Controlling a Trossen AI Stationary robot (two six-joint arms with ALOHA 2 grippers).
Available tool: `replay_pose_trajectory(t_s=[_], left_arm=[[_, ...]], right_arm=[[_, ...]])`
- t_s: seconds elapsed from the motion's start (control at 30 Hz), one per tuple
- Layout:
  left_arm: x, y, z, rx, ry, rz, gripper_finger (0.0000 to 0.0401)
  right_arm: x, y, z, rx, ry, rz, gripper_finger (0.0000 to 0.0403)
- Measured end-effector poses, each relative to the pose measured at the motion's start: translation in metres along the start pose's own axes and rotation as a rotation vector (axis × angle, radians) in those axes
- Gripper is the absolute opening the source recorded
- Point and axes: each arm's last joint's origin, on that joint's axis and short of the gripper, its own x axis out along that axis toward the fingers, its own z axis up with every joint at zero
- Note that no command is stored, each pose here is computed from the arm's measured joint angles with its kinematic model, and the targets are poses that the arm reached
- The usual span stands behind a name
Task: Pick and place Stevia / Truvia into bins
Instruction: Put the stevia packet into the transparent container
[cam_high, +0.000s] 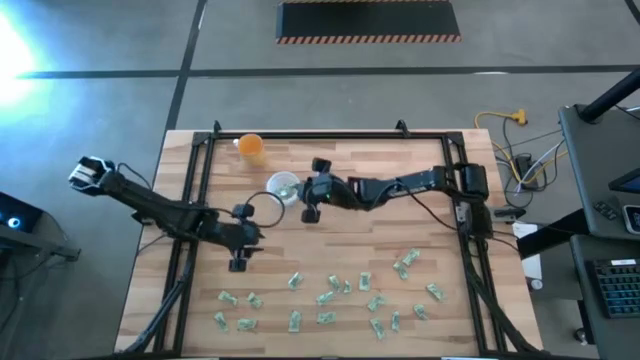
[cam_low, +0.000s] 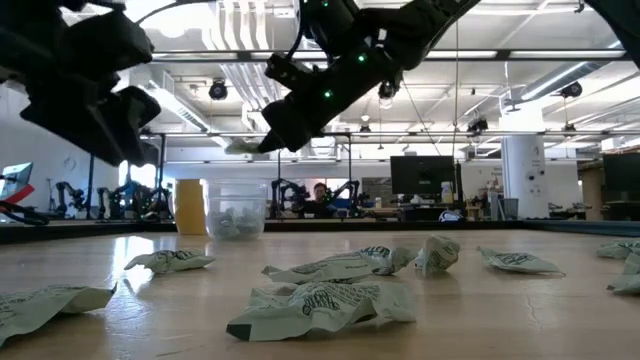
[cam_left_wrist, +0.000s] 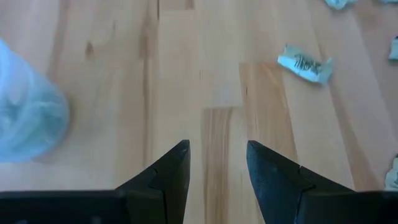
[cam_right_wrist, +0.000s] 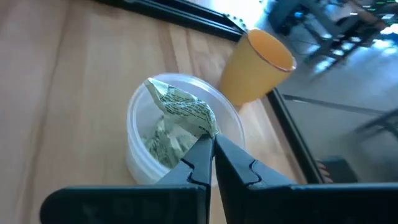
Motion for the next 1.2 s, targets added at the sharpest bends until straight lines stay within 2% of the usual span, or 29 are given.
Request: replay_pose_trajectory(t_s=[0.13,0.43,0.57,0.67,0.97,1.07,1.2], left_arm=[[0.010,-0.005,-0.003,-0.003,0.052,0.004,0.0142],[0.020,-0.019,-0.010,-0.017,0.116,-0.019,0.0142],[0.020,-0.026,-0.012,-0.022,0.127,-0.040,0.0142],[0.018,-0.030,-0.013,-0.020,0.125,-0.053,0.0142],[0.012,-0.039,-0.012,0.007,0.109,-0.102,0.0142],[0.011,-0.046,-0.014,-0.010,0.133,-0.148,0.0141],[0.013,-0.060,-0.021,-0.007,0.167,-0.190,0.0141]], right_arm=[[0.007,-0.014,-0.001,0.028,-0.016,0.051,0.0008],[0.010,-0.027,-0.002,0.049,-0.023,0.033,0.0009],[0.012,-0.029,-0.001,0.062,-0.071,0.120,0.0014],[0.012,-0.033,-0.001,0.089,-0.088,0.153,0.0032],[0.013,-0.035,-0.003,0.087,-0.083,0.150,0.0114],[0.011,-0.033,-0.002,0.058,-0.075,0.160,0.0129],[0.005,-0.028,-0.002,0.001,-0.054,0.248,0.0138]])
